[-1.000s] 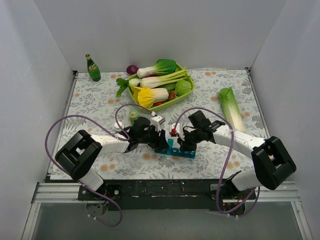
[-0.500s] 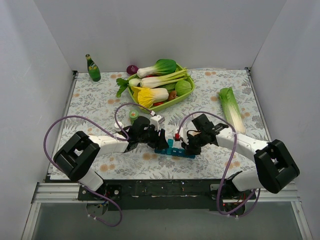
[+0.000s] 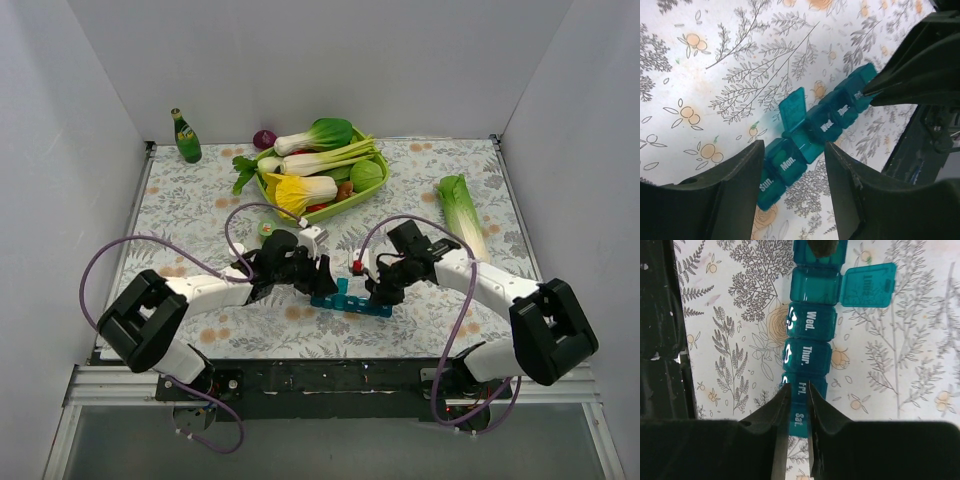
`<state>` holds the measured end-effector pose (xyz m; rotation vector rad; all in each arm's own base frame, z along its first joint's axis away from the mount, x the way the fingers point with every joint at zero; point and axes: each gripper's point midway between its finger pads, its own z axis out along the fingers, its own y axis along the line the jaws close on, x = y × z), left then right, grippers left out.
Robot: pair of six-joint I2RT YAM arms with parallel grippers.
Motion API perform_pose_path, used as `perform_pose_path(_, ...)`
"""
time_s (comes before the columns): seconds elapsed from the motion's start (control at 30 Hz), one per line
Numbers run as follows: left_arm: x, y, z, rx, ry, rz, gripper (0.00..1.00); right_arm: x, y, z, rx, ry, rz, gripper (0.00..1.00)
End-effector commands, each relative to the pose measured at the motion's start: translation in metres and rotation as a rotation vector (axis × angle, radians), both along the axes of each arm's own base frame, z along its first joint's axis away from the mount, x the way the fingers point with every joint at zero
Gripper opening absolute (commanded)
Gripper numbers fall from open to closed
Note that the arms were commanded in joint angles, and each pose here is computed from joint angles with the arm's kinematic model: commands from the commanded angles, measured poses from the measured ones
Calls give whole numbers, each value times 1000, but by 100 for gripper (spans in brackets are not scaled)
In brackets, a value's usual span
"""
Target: Sort the pills into containers
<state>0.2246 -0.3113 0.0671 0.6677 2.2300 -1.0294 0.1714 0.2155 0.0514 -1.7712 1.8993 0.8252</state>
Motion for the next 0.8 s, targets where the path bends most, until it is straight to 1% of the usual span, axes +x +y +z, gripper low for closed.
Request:
perform_pose_path(0.0, 15, 3, 66, -86, -144, 50, 54, 15, 9, 54, 115, -105, 29, 30)
perform_pose_path(0.03, 16, 7, 76, -100, -161, 65, 56, 19, 9, 59, 130, -126, 19, 35)
perform_pose_path(0.07, 15, 15, 94, -119, -187, 91, 65, 21, 10, 68, 154, -146, -5, 48)
perform_pose_path(0.1, 22, 25, 103, -118, -214, 147, 71, 30, 12, 75, 186, -186, -22, 57)
perform_pose_path(0.13, 22, 34, 106, -108, -201, 186, 76, 32, 12, 78, 200, -200, -32, 66)
perform_pose_path(0.17, 22, 44, 126, -134, -239, 227, 88, 32, 10, 78, 211, -202, -55, 81)
perform_pose_path(0.2, 33, 62, 130, -113, -253, 318, 94, 38, 10, 80, 228, -220, -73, 86)
perform_pose_path(0.23, 32, 75, 126, -83, -237, 365, 98, 39, 8, 80, 237, -221, -88, 89)
perform_pose_path(0.27, 34, 87, 130, -82, -240, 423, 98, 35, 7, 78, 256, -197, -87, 91)
perform_pose_path(0.3, 41, 109, 139, -82, -267, 515, 98, 38, 2, 77, 265, -187, -108, 92)
perform_pose_path(0.33, 40, 125, 131, -48, -245, 566, 98, 38, 0, 77, 277, -173, -115, 92)
perform_pose_path(0.37, 43, 140, 129, -35, -233, 639, 98, 33, 1, 80, 314, -148, -104, 92)
perform_pose_path(0.4, 48, 162, 129, -28, -233, 720, 98, 36, -5, 76, 323, -131, -133, 92)
perform_pose_path(0.43, 49, 178, 120, 8, -208, 779, 98, 36, -6, 79, 340, -135, -133, 92)
perform_pose_path(0.47, 50, 187, 115, 16, -188, 819, 98, 37, -8, 79, 345, -135, -140, 92)
perform_pose_path(0.5, 55, 206, 108, 30, -162, 890, 98, 40, -12, 79, 344, -141, -154, 92)
perform_pose_path(0.6, 61, 231, 85, 40, -75, 999, 98, 39, -14, 81, 366, -138, -157, 92)
perform_pose_path(0.67, 66, 239, 66, 59, -31, 1040, 98, 37, -16, 79, 368, -129, -159, 92)
perform_pose_path(0.77, 78, 240, 52, 59, -12, 1060, 98, 37, -17, 81, 375, -127, -161, 91)
